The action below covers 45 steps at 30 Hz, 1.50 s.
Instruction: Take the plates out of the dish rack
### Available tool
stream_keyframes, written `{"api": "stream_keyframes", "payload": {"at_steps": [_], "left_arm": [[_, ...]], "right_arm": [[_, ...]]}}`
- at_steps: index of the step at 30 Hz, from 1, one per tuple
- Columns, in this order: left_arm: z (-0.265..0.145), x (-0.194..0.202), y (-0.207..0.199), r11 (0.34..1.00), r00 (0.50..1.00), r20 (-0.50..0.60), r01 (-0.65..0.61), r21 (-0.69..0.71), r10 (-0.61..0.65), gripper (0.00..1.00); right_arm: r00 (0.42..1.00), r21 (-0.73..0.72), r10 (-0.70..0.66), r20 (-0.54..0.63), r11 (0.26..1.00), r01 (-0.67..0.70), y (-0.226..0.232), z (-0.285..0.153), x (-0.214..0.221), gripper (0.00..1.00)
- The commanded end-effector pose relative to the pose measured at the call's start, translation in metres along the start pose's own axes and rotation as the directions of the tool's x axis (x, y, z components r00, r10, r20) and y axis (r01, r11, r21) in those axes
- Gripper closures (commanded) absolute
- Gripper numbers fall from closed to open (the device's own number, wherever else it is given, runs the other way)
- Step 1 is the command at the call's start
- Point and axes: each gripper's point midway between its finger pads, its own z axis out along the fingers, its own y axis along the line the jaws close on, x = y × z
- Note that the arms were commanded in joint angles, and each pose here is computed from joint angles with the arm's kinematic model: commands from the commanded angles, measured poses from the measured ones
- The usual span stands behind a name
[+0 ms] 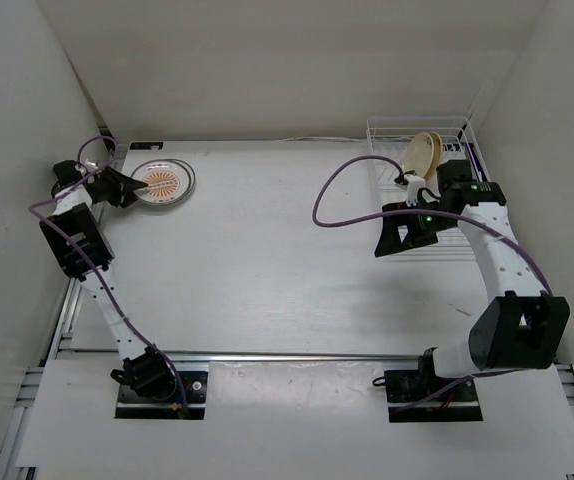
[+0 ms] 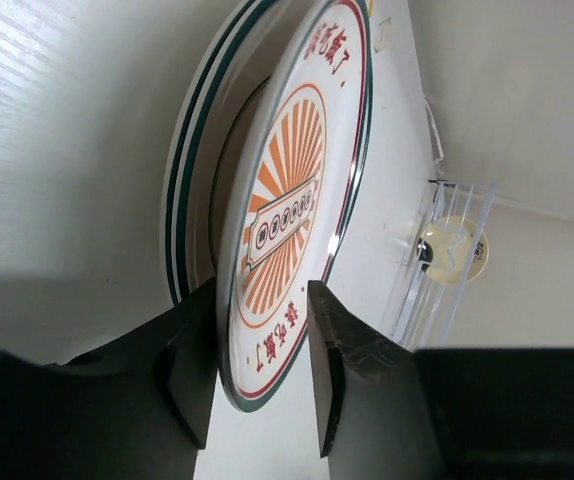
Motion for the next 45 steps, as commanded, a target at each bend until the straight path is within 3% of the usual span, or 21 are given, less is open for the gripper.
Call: {"api": "stream_keyframes", "payload": {"at_steps": [1,8,15,26,37,45], "left_arm": [[-0.010,-0.007,-0.021,0.997,0.997,0.028,-0.067,0.024,0.067,0.51],[-0.012,-0.001,-0.040,0.991,0.992,0.026,-0.128,0.036,0.127,0.33],[-0.014,0.002,-0.066,0.978,0.977,0.051,-0.209,0.020,0.208,0.27],[-0.039,-0.007,-0.083,0.951,0.947,0.121,-0.283,-0.122,0.297,0.19],[-0.027,0.005,-0.048,0.889,0.932,0.074,-0.311,-0.337,0.354,0.16],[-0.012,0.030,-0.020,0.864,0.938,-0.011,-0.323,-0.386,0.346,0.14]], "right_arm": [[0.998,-0.019,-0.022,0.050,1.000,0.023,0.008,-0.005,-0.007,0.00],[0.997,-0.033,-0.023,0.069,0.999,0.026,0.012,-0.005,-0.005,0.00],[0.997,-0.043,-0.008,0.082,0.999,0.011,0.010,-0.004,0.001,0.00],[0.993,-0.074,0.001,0.117,0.997,0.007,0.017,-0.007,-0.003,0.00],[0.991,-0.089,0.009,0.134,0.996,0.003,0.021,-0.009,-0.008,0.00],[0.988,-0.082,0.013,0.152,0.997,0.000,0.019,-0.012,-0.011,0.00]]}}
